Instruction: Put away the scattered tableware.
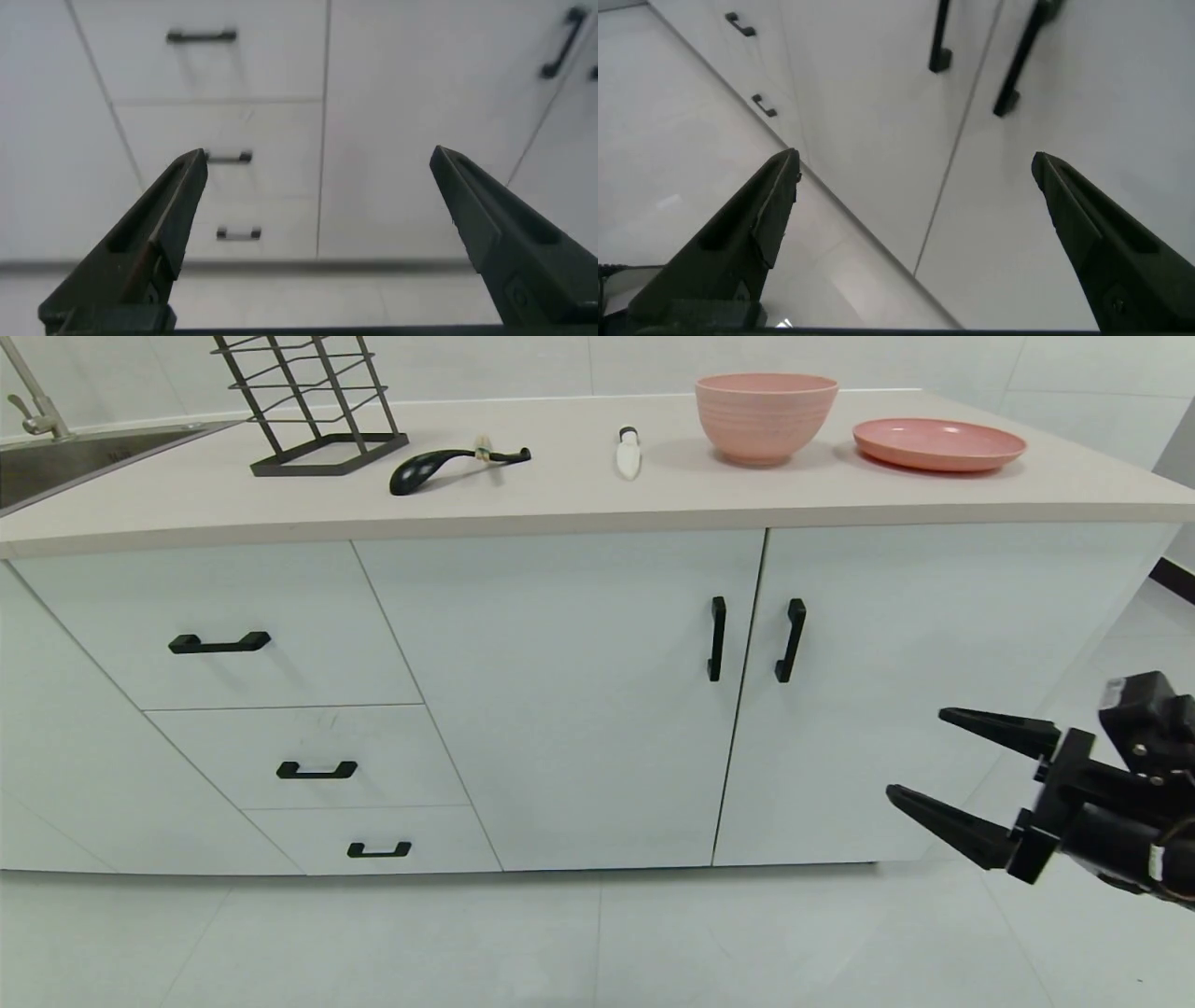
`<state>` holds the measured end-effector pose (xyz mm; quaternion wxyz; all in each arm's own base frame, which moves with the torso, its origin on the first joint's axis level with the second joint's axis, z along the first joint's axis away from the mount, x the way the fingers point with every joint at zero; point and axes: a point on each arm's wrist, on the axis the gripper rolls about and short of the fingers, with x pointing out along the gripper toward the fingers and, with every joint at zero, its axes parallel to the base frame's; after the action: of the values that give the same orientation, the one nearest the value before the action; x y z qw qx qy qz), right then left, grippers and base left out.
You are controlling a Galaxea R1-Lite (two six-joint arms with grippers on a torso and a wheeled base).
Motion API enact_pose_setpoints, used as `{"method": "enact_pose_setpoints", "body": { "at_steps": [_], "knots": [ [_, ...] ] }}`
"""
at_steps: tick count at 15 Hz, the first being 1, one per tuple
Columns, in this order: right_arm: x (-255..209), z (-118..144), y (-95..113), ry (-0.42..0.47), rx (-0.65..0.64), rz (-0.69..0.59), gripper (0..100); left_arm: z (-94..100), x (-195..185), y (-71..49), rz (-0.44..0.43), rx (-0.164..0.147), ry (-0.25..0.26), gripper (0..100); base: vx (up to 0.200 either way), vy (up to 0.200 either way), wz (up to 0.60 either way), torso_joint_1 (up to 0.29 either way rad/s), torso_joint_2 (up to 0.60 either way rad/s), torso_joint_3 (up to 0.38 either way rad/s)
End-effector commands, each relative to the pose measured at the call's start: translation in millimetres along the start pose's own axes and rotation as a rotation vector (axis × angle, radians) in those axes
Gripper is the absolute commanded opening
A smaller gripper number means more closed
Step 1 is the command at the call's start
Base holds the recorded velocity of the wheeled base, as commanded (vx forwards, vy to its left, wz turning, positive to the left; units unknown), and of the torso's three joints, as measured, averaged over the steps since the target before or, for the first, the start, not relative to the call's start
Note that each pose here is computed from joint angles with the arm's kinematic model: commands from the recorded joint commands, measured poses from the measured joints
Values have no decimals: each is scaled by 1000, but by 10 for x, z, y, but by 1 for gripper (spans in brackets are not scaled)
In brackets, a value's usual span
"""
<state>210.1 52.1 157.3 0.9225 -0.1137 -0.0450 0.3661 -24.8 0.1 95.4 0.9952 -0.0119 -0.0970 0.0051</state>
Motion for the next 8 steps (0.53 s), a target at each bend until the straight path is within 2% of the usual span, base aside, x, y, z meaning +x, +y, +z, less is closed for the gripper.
{"method": "enact_pose_setpoints", "body": {
  "at_steps": [1,2,3,5,6,8],
  "knots": [
    [445,-104,-64,-13,-11,96,100,77,-3,-14,-63,8,-50,100,0,0,0,0,0,0],
    [544,-60,-95,-42,-28,110,100,160,7,-35,-167,6,-45,100,0,0,0,0,0,0],
    [593,-45,-120,-62,-46,113,100,301,83,-53,-273,0,6,100,0,0,0,0,0,0],
    [627,-37,-135,-78,-60,139,100,617,368,-86,-382,0,97,100,0,0,0,0,0,0],
    [630,-21,-141,-86,-70,138,100,779,569,-117,-455,55,103,100,0,0,0,0,0,0],
    [630,21,-145,-102,-80,140,100,865,941,-206,-609,215,75,100,0,0,0,0,0,0]
  ]
}}
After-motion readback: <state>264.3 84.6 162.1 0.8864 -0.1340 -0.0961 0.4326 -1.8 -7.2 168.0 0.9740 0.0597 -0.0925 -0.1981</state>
